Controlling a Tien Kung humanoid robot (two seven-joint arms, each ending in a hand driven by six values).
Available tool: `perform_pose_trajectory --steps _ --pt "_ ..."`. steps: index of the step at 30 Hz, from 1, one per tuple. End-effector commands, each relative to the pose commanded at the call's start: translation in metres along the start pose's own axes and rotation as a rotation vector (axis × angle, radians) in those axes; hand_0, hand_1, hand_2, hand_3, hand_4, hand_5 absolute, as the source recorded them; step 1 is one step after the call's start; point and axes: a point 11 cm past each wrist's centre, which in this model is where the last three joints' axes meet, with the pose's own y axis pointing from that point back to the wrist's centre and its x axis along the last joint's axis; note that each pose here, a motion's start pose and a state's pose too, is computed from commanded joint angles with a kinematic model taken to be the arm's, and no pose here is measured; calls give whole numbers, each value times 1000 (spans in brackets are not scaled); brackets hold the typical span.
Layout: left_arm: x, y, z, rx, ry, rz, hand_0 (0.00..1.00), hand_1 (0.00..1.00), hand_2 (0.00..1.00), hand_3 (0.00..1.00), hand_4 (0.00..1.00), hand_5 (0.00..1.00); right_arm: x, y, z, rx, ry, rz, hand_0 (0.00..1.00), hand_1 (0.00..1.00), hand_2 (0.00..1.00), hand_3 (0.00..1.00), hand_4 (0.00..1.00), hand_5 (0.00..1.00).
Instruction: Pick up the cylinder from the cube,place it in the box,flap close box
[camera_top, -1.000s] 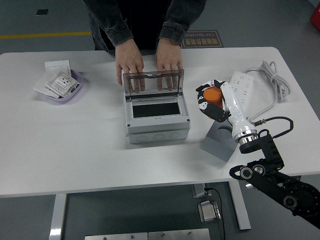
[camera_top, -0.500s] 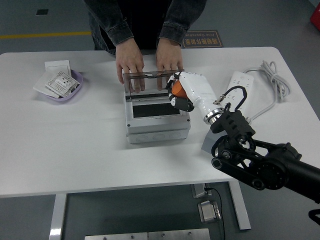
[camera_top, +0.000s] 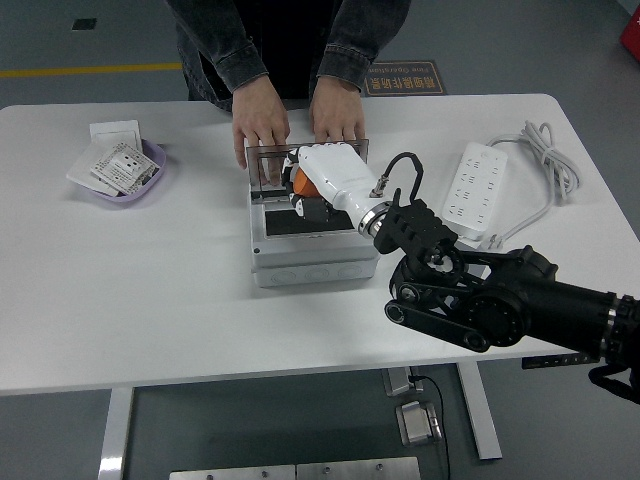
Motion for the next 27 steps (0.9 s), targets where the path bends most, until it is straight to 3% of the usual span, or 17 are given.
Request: perform_pose_trajectory --steps 10,21,25,26,27 --pt "0 1 2 7 -10 0 596 691 601 624 712 262 -22 -1 -1 29 26 -62 2 94 240 220 2 2" --pt "2 4 -13 168 -46 -26 601 695 616 628 711 260 -15 -9 1 25 15 -42 2 112 245 234 2 2" --pt "5 5 -10 162 -51 -9 601 695 616 628 711 260 -16 -11 2 24 2 -49 2 112 245 234 2 2" --pt "6 5 -9 157 -51 -5 620 715 695 669 720 262 -16 -11 2 24 0 -52 2 111 243 235 2 2" --pt "6 5 -8 149 -51 -2 620 715 695 669 720 262 -15 -12 3 26 0 -54 2 111 243 235 2 2"
